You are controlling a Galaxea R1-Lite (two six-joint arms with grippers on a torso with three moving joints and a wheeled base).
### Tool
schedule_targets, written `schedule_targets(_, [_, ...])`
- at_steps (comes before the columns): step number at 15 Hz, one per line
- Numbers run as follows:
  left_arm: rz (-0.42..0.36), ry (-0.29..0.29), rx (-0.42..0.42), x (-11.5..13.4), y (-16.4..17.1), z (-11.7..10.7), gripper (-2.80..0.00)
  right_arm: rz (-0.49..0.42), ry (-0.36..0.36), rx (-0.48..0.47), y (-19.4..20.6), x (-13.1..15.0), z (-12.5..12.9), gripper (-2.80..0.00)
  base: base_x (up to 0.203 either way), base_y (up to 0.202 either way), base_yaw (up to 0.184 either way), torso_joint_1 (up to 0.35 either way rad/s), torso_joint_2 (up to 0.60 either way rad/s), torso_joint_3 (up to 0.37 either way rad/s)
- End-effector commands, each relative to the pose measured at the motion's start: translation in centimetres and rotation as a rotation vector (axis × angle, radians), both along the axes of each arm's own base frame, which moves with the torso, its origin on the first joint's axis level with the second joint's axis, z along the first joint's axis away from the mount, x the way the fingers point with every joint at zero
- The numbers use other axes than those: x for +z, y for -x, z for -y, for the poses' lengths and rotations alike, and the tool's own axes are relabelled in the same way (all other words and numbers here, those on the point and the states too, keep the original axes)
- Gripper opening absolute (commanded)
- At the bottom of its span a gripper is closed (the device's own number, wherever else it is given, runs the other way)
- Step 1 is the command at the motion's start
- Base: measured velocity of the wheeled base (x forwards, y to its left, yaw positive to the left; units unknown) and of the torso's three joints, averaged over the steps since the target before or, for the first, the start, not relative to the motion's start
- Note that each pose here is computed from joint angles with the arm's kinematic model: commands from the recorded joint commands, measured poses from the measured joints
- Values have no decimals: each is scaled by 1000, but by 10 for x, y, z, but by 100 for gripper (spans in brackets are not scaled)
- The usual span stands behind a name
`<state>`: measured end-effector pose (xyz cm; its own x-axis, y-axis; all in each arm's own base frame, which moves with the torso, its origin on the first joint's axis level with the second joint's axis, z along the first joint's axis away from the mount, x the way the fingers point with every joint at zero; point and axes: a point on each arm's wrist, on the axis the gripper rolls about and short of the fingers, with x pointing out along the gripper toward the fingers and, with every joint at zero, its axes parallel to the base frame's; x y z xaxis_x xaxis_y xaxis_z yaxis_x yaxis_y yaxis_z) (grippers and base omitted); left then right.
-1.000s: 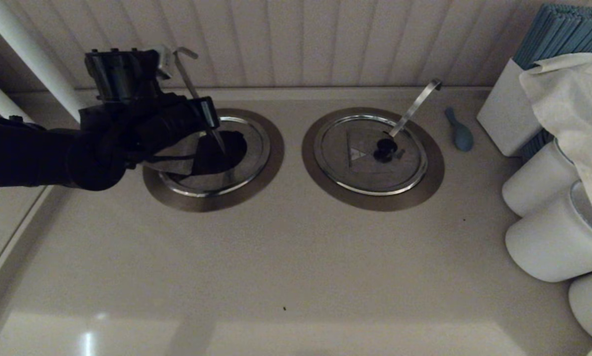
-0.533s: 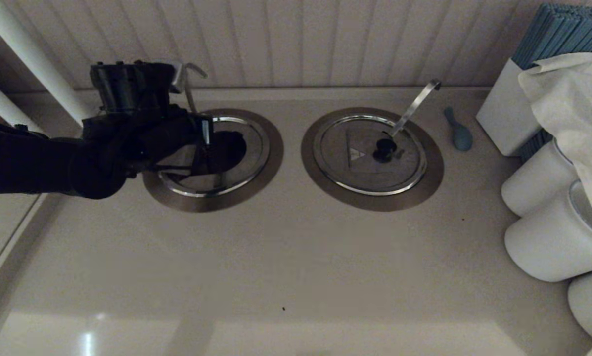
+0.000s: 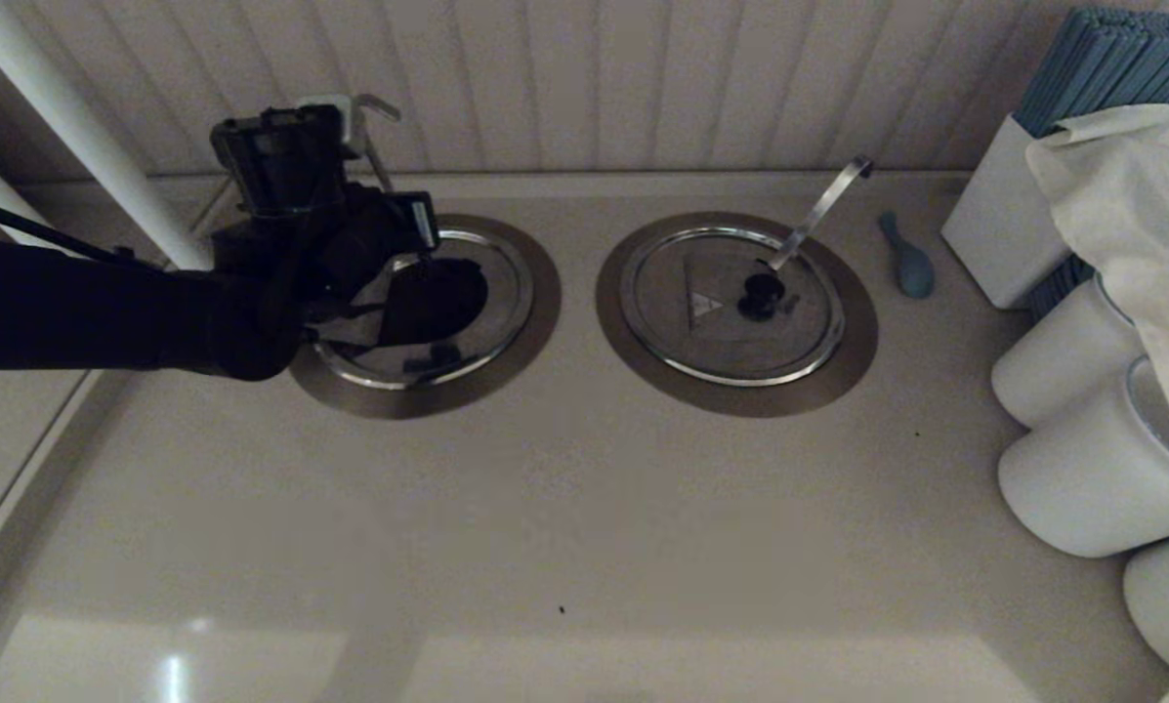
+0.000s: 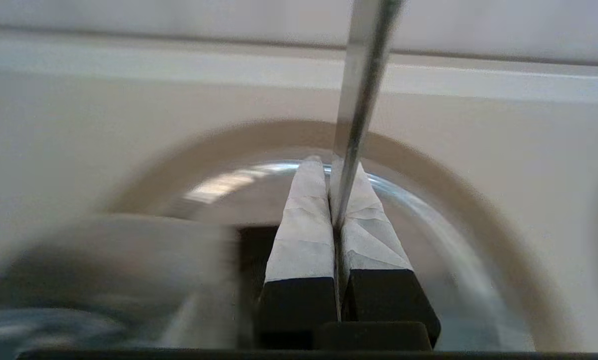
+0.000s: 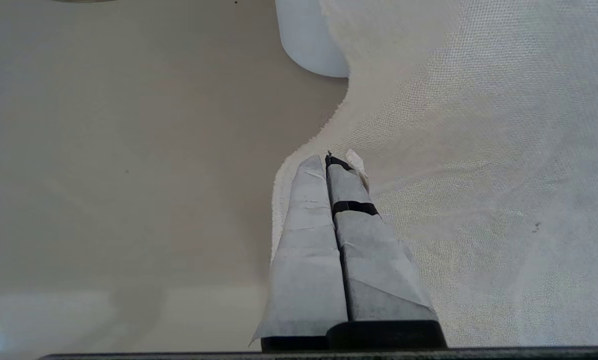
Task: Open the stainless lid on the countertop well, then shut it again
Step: Stir with a spoon
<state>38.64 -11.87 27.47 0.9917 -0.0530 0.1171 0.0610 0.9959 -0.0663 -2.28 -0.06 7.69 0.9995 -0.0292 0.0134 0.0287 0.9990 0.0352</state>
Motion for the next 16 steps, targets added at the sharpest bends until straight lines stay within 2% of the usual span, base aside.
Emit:
schedule_targets(1, [-10,22,-42,2,5,5,-280,-1,1,-1,0,0,0,-280,0,0,0,0,0,0])
schedule_targets(4, [-51,96,-131,12,20,4,-280,0,0,0,0,0,0,-280,0,0,0,0,0,0])
schedule_targets(6, [-96,80,-127,9,24,-2,-280,-1,0,0,0,0,0,-280,0,0,0,0,0,0])
schedule_targets(7, [-111,44,-113,6,26,-7,-280,0,0,-1,0,0,0,-280,0,0,0,0,0,0])
schedule_targets(9, [-155,-62,-104,-4,31,-15,-280,-1,0,0,0,0,0,-280,0,0,0,0,0,0])
schedule_targets(11, [-169,-100,-111,-7,32,-16,-280,0,0,0,0,0,0,-280,0,0,0,0,0,0])
schedule_targets(13, [-176,-180,-97,-15,27,-15,-280,0,0,-1,0,0,0,-280,0,0,0,0,0,0])
schedule_targets(15, [-175,-190,-54,-25,12,-10,-280,0,0,-1,0,0,0,-280,0,0,0,0,0,0])
schedule_targets(16, [-141,-180,-17,-27,3,-7,-280,-1,0,0,0,0,0,-280,0,0,0,0,0,0])
